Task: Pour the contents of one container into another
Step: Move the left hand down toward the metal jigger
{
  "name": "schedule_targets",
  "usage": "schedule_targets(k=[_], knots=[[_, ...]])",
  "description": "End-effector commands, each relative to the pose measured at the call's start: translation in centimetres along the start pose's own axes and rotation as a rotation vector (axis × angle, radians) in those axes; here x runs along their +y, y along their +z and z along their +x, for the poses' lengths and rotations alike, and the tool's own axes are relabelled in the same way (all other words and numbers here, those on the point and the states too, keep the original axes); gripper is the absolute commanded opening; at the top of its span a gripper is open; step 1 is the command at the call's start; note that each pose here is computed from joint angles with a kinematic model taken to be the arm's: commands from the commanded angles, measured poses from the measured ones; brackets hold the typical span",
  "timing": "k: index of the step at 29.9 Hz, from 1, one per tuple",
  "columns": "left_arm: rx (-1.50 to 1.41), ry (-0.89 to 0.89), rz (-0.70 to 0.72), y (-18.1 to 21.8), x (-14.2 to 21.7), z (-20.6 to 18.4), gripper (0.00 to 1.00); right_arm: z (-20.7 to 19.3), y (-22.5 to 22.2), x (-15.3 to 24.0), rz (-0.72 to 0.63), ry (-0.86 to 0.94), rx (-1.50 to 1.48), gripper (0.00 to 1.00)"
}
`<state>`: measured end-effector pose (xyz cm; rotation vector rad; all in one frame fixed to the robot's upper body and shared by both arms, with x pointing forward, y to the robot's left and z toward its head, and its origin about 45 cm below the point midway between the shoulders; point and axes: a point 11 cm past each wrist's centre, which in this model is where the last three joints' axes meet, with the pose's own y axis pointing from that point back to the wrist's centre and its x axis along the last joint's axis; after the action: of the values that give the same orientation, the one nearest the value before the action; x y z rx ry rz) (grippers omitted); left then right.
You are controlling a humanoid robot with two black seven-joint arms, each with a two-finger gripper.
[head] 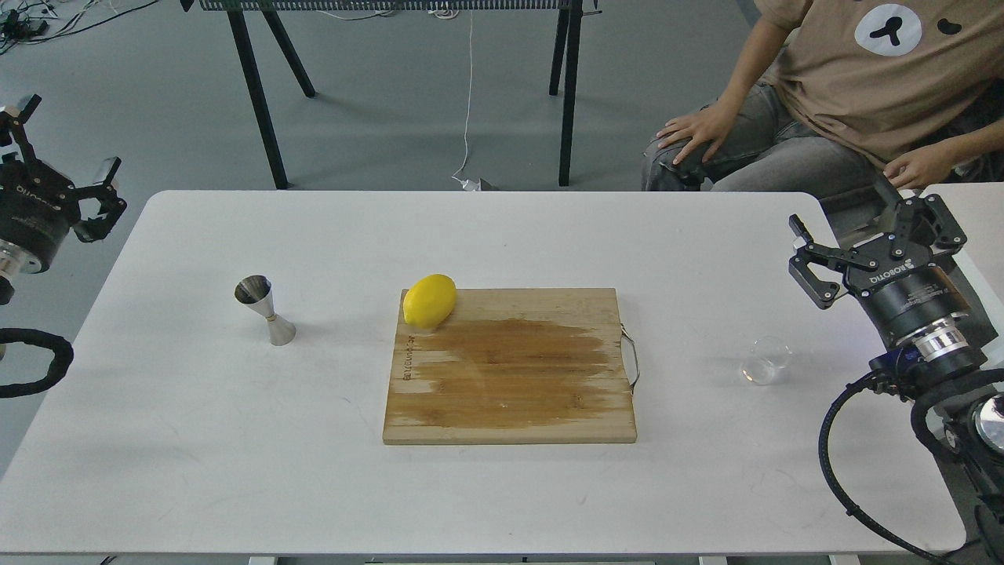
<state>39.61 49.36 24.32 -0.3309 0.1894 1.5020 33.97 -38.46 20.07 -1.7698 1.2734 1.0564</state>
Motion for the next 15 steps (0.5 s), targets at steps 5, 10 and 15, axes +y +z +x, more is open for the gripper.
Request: schedule_targets(k=[5, 10, 15], knots=[[-0.01, 0.007, -0.005, 0.4, 0.0, 0.3, 1.0, -0.1, 0.0, -0.1, 0.0, -0.004, 0.001, 0.99], [-0.021, 0.0, 0.003, 0.3, 0.0, 0.2, 1.0, -0.1, -0.1, -0.1, 0.001, -0.004, 0.001, 0.99], [-0.18, -0.022, 0.023, 3.5, 0.2, 1.4, 1.0, -0.2, -0.2, -0.1, 0.003, -0.006, 0.003, 0.99]])
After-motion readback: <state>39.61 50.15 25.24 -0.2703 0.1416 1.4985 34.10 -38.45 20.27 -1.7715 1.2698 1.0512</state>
